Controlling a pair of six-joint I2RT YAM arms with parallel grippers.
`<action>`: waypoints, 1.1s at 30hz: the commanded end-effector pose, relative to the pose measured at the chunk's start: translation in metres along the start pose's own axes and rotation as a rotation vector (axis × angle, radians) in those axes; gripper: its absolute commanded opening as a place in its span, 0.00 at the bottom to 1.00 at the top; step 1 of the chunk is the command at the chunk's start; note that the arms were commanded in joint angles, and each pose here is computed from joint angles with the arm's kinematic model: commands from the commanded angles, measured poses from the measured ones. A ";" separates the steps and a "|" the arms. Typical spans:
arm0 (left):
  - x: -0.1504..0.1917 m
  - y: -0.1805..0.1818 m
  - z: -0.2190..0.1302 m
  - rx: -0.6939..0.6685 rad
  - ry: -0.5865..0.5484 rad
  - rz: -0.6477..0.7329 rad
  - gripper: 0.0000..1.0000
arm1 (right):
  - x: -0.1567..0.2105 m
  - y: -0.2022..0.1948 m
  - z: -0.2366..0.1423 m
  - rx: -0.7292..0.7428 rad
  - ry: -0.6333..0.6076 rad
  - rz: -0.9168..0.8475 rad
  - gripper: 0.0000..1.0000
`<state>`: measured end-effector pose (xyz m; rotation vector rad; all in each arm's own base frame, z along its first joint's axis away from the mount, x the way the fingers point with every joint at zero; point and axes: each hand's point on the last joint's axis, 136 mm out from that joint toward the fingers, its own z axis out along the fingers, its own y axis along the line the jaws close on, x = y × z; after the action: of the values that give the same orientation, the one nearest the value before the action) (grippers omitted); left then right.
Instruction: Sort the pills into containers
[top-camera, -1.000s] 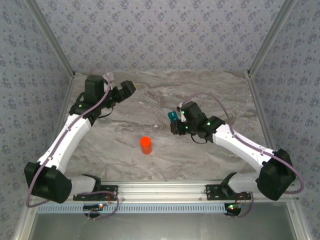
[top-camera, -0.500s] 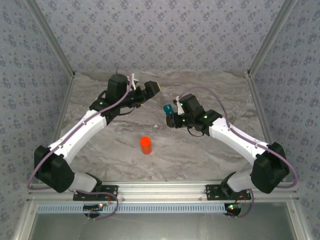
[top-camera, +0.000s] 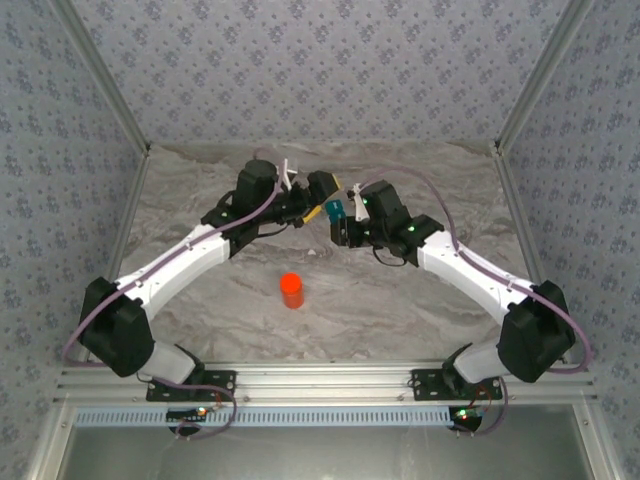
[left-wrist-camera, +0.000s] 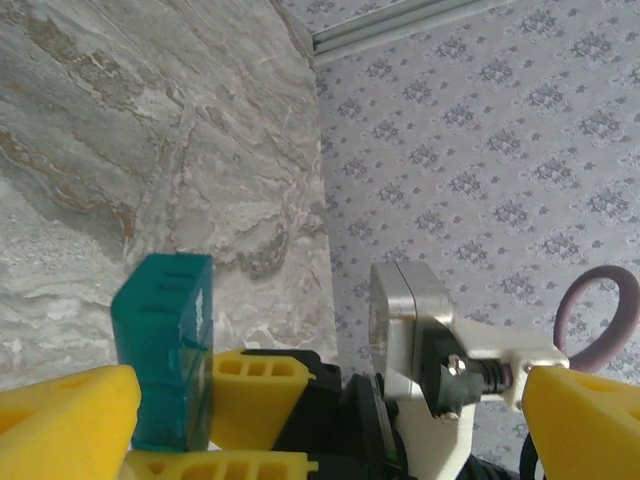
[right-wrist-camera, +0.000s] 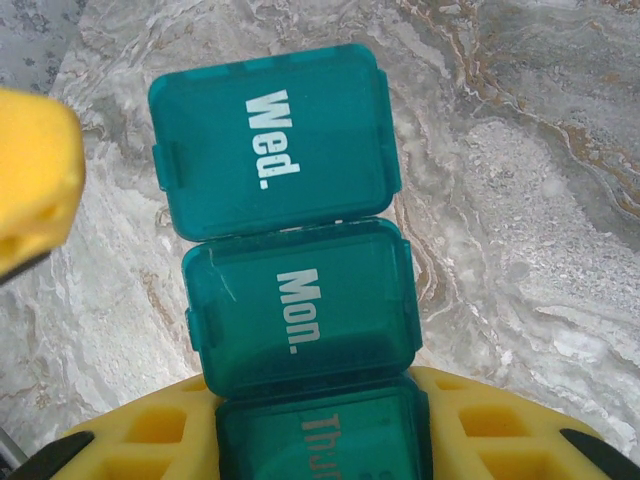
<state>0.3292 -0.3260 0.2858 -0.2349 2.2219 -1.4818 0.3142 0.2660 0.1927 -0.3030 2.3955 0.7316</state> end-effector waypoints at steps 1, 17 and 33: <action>0.001 -0.012 0.002 0.047 -0.005 0.001 0.98 | -0.016 0.010 -0.003 -0.032 -0.034 0.010 0.38; 0.002 -0.005 0.011 0.028 -0.005 0.001 0.98 | -0.017 0.014 -0.004 -0.058 -0.036 0.023 0.38; -0.001 -0.019 0.012 0.050 -0.013 0.019 0.98 | -0.010 0.012 0.002 -0.060 -0.019 0.029 0.38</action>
<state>0.3323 -0.3366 0.2777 -0.2387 2.2270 -1.4892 0.3153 0.2718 0.1954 -0.2860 2.3889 0.7796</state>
